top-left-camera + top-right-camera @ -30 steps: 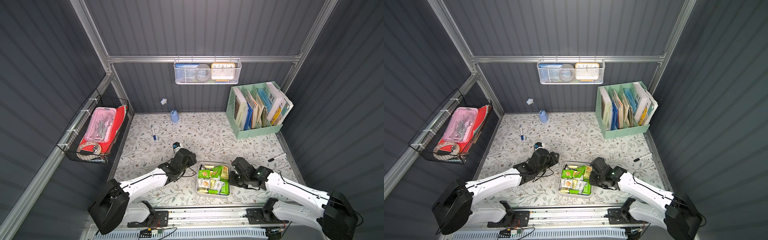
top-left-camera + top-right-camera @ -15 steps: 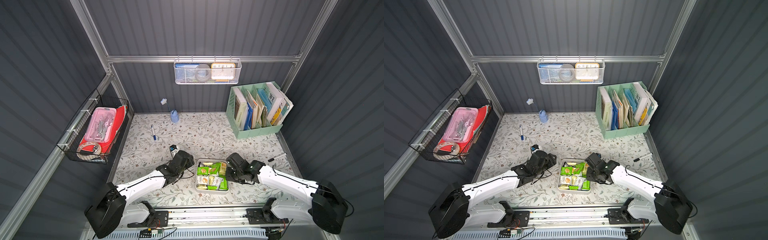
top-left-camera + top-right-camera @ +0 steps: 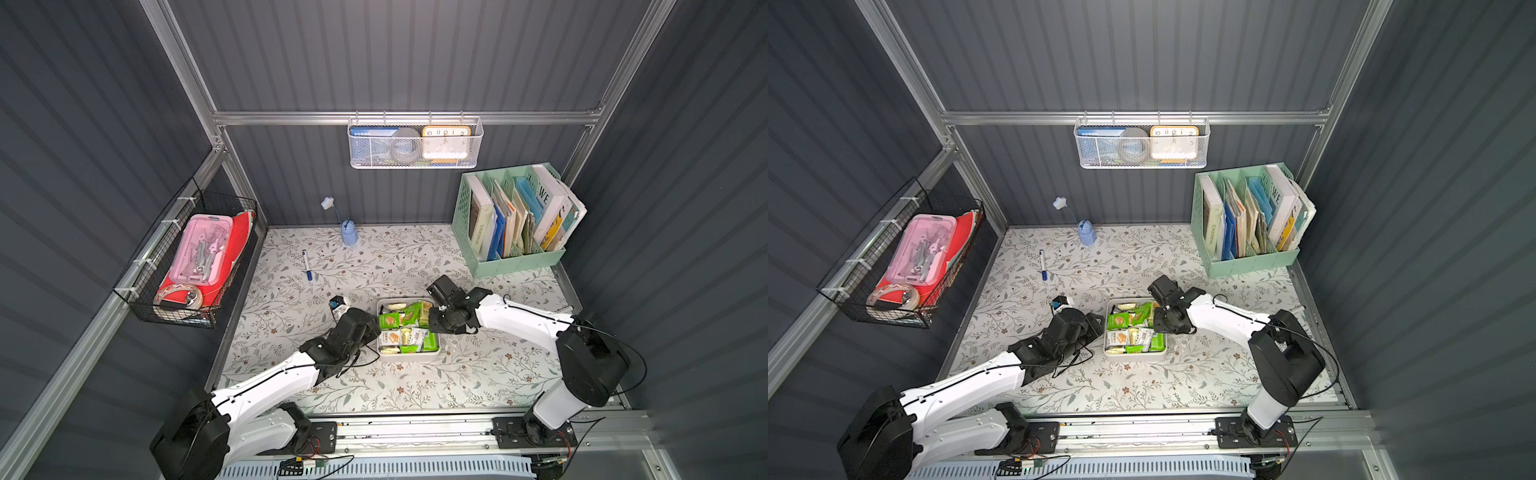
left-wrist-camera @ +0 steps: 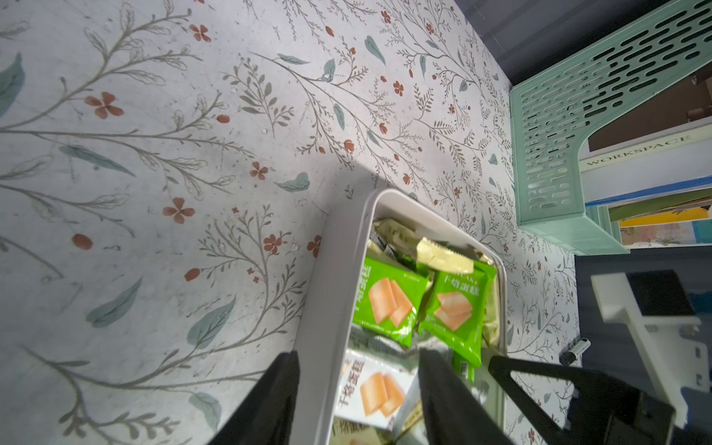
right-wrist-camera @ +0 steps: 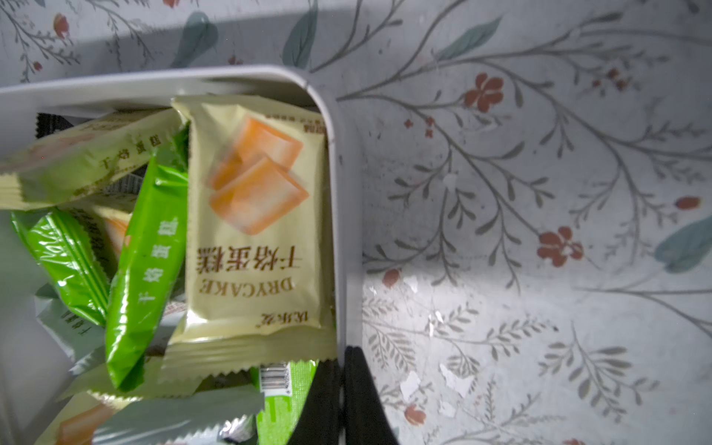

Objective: Take the cookies out of the storage box
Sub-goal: Move the storage box to the center of the board, then pick up the cookie from the storage box.

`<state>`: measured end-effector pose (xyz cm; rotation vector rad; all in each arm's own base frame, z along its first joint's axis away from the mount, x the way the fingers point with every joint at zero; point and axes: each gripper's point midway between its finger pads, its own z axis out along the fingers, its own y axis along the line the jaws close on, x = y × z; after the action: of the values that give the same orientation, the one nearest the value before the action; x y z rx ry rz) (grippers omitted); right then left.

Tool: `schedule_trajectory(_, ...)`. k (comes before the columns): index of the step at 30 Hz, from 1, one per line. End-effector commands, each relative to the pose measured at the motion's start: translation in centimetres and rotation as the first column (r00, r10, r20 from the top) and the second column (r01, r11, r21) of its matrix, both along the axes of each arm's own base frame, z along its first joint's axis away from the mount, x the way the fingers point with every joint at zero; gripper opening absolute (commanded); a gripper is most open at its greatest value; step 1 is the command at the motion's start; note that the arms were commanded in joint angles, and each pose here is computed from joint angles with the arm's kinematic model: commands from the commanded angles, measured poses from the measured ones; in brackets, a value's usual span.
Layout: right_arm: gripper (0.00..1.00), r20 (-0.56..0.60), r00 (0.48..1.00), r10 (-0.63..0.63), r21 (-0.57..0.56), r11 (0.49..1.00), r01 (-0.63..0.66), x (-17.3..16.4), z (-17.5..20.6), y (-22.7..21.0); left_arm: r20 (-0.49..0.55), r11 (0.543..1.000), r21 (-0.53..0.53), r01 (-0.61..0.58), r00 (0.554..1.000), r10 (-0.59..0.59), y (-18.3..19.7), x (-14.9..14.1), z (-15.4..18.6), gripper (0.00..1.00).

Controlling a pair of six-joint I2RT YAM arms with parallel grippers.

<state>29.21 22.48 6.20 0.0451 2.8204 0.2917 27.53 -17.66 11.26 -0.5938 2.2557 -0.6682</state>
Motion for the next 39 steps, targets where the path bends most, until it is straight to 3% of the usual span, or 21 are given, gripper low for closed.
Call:
schedule_trajectory(1, 0.00, 0.037, 0.999, 0.015, 0.041, 0.999, -0.016, 2.4, 0.5, 1.4, -0.022, 1.000, 0.024, -0.012, 1.000, 0.012, 0.7, -0.6, -0.8, 0.53)
schedule_trajectory(7, 0.02, 0.058, 0.998, 0.014, 0.055, 0.998, -0.017, 4.4, 0.5, 2.4, -0.023, 0.998, 0.048, 0.045, 0.999, -0.044, -0.1, -0.5, -0.7, 0.51)
schedule_trajectory(13, 0.28, 0.108, 0.993, 0.047, 0.099, 0.993, -0.058, 5.4, 3.0, 3.3, 0.005, 0.990, 0.098, 0.105, 0.994, -0.106, -1.0, 0.3, 0.4, 0.52)
schedule_trajectory(17, 0.42, 0.167, 0.983, 0.075, 0.115, 0.989, -0.095, 4.8, 5.8, 2.8, 0.077, 0.983, 0.122, 0.134, 0.987, -0.144, -2.2, 2.0, 2.3, 0.54)
schedule_trajectory(23, 0.47, 0.312, 0.950, 0.018, 0.137, 0.989, -0.064, 2.8, 10.0, -0.4, 0.089, 0.963, 0.174, 0.204, 0.971, -0.222, -5.3, 5.0, 3.1, 0.55)
schedule_trajectory(27, 0.47, 0.374, 0.926, -0.056, 0.159, 0.987, -0.005, 0.5, 10.5, -3.4, 0.041, 0.921, 0.244, 0.304, 0.946, -0.323, -7.8, 6.6, 2.1, 0.54)
schedule_trajectory(32, 0.47, 0.452, 0.878, -0.156, 0.230, 0.972, 0.054, -2.1, 11.2, -6.6, -0.058, 0.836, 0.403, 0.373, 0.922, -0.384, -9.4, 8.8, 0.3, 0.56)
schedule_trajectory(39, 0.47, 0.489, 0.844, -0.220, 0.234, 0.965, 0.116, -4.1, 11.0, -9.7, -0.193, 0.684, 0.621, 0.383, 0.920, -0.341, -9.4, 10.3, -1.6, 0.59)
